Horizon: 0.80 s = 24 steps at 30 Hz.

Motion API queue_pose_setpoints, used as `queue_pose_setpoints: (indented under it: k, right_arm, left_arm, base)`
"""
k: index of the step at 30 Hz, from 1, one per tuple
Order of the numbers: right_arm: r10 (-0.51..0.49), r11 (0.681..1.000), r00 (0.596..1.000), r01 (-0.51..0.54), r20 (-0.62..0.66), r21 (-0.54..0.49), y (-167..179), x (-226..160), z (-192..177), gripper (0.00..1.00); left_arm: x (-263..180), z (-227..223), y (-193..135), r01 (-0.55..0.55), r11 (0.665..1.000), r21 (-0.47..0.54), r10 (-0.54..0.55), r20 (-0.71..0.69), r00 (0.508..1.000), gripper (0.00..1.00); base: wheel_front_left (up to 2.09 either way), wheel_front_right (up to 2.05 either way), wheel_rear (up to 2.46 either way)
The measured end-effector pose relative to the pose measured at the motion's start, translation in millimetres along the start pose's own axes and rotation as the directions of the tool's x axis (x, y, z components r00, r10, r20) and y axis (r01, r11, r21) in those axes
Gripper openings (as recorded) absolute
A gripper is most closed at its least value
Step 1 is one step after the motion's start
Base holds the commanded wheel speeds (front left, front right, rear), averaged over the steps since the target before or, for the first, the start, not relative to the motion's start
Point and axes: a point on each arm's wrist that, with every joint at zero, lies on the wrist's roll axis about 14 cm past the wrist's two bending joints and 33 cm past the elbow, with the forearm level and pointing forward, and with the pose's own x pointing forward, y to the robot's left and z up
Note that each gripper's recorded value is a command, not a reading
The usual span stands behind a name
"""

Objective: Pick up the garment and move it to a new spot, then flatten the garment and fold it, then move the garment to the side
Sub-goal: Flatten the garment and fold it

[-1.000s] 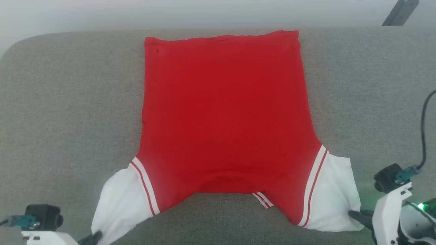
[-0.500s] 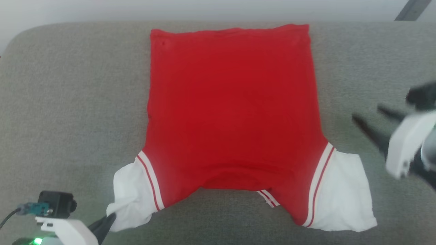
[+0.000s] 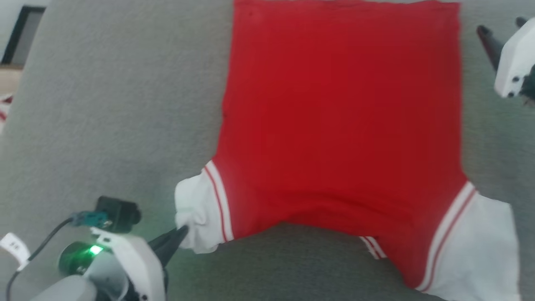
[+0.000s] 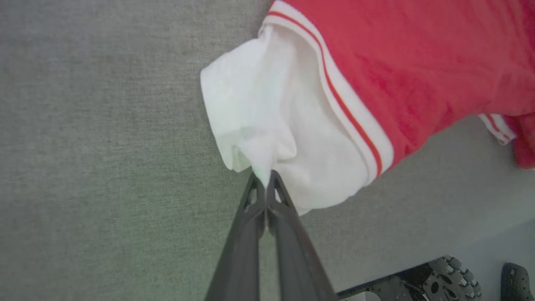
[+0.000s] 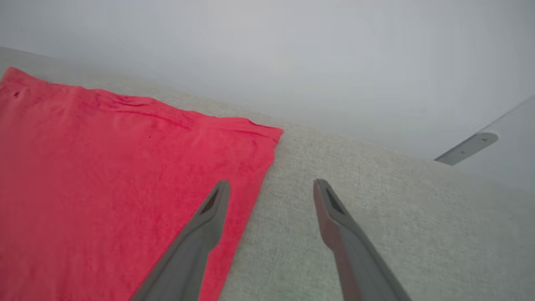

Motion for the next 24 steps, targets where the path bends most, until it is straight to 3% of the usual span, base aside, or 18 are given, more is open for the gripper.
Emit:
queue_pose_setpoints:
  k: [8, 19, 20, 21, 24]
  right_arm:
    - [-0.005, 0.999, 0.978, 0.011, -0.209, 0.030, 7, 65, -32, 1.00]
    - [0.011, 0.994, 0.867, 0.044, -0.497, 0.099, 14, 104, -85, 1.00]
    - [0.009, 0.995, 0.858, 0.044, -0.513, 0.090, 15, 104, -86, 0.36]
    - [-0.001, 0.996, 0.851, 0.049, -0.525, 0.078, 13, 103, -87, 0.00]
    - [-0.003, 0.995, 0.844, 0.056, -0.536, 0.082, 12, 99, -88, 0.00]
  left_arm:
    - [9, -8, 6, -0.009, 1.000, -0.021, 0.009, -0.017, 1.000, 0.00]
    - [16, -24, 23, -0.047, 0.997, -0.061, 0.044, -0.057, 0.997, 0.00]
    - [17, -24, 24, -0.046, 0.997, -0.062, 0.043, -0.057, 0.997, 0.00]
    - [18, -24, 24, -0.046, 0.997, -0.063, 0.042, -0.056, 0.998, 0.00]
    - [20, -23, 25, -0.046, 0.997, -0.061, 0.043, -0.051, 0.998, 0.00]
  base:
    - [0.00, 0.00, 0.00]
    - [0.00, 0.00, 0.00]
    - [0.00, 0.00, 0.00]
    - [0.00, 0.00, 0.00]
    - [0.00, 0.00, 0.00]
